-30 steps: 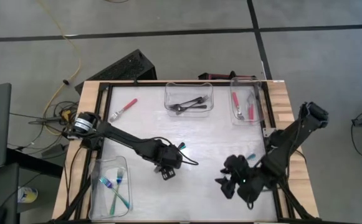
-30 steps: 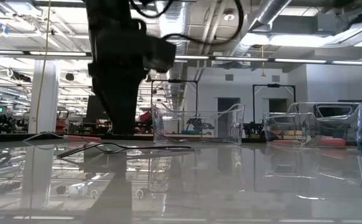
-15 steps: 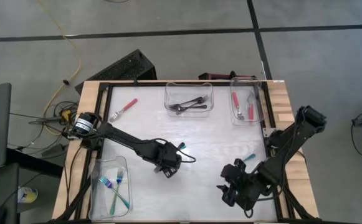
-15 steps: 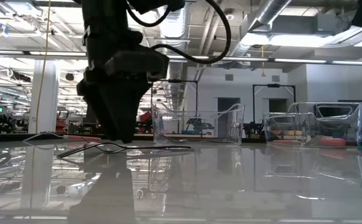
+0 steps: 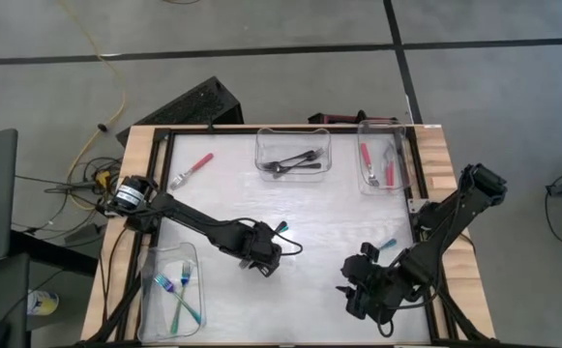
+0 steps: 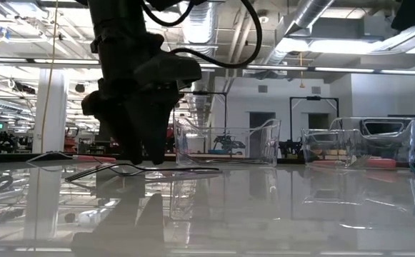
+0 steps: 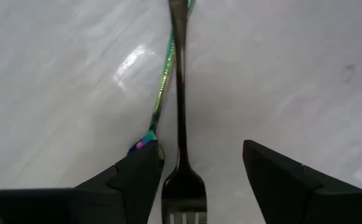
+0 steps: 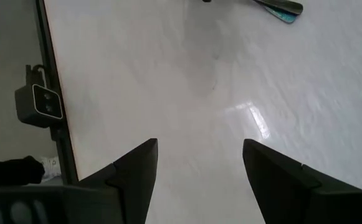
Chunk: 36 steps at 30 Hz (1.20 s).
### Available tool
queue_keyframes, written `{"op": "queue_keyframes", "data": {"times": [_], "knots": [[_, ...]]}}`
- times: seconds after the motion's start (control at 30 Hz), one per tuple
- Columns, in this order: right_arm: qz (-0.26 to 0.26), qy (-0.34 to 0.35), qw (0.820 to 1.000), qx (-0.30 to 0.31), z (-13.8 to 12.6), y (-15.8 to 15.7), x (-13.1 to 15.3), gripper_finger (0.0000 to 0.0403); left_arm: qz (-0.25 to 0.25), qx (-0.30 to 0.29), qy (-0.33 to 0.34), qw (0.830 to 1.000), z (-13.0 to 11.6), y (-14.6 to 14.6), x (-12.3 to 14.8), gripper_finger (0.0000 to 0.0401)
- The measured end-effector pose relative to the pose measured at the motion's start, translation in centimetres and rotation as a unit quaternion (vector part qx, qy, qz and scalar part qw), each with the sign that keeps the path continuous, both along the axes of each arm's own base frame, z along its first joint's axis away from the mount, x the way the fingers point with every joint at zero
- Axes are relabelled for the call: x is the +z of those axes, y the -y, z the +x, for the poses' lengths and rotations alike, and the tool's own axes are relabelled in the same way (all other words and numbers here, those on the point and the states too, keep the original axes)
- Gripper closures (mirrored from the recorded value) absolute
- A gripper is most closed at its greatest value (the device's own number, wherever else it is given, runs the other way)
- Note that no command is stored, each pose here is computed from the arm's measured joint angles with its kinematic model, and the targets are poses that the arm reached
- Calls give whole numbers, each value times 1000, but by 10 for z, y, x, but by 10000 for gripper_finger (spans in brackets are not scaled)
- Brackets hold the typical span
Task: Sort silverware by color (type)
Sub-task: Put the black fork into the top transparent bin
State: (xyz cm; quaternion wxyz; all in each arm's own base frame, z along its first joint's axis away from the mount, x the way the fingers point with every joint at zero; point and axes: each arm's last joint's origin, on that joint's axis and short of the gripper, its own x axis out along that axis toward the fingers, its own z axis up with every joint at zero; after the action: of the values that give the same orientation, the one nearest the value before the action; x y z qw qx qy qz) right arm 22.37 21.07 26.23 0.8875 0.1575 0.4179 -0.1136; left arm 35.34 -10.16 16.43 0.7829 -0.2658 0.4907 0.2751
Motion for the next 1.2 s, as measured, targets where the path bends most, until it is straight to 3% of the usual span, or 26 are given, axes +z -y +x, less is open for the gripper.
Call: {"op": "queue_keyframes", "data": {"times": [0.27, 0.47, 0.77, 0.9, 1.2], "knots": [[17, 6, 1000, -14, 1, -1, 1, 143, -7, -25, -23, 999, 6, 9, -23, 232], [30, 9, 999, -25, 0, -3, 0, 143, 17, -44, -28, 999, 4, 17, -30, 263], [52, 25, 998, -34, 2, -6, 2, 143, 9, -114, -27, 993, 15, 24, -17, 392], [62, 38, 996, -44, 5, -8, 2, 143, -11, -144, 3, 990, 29, 26, 9, 398], [85, 59, 994, -36, 2, -17, 5, 143, 21, -182, 160, 970, 56, 16, 114, 400]]}}
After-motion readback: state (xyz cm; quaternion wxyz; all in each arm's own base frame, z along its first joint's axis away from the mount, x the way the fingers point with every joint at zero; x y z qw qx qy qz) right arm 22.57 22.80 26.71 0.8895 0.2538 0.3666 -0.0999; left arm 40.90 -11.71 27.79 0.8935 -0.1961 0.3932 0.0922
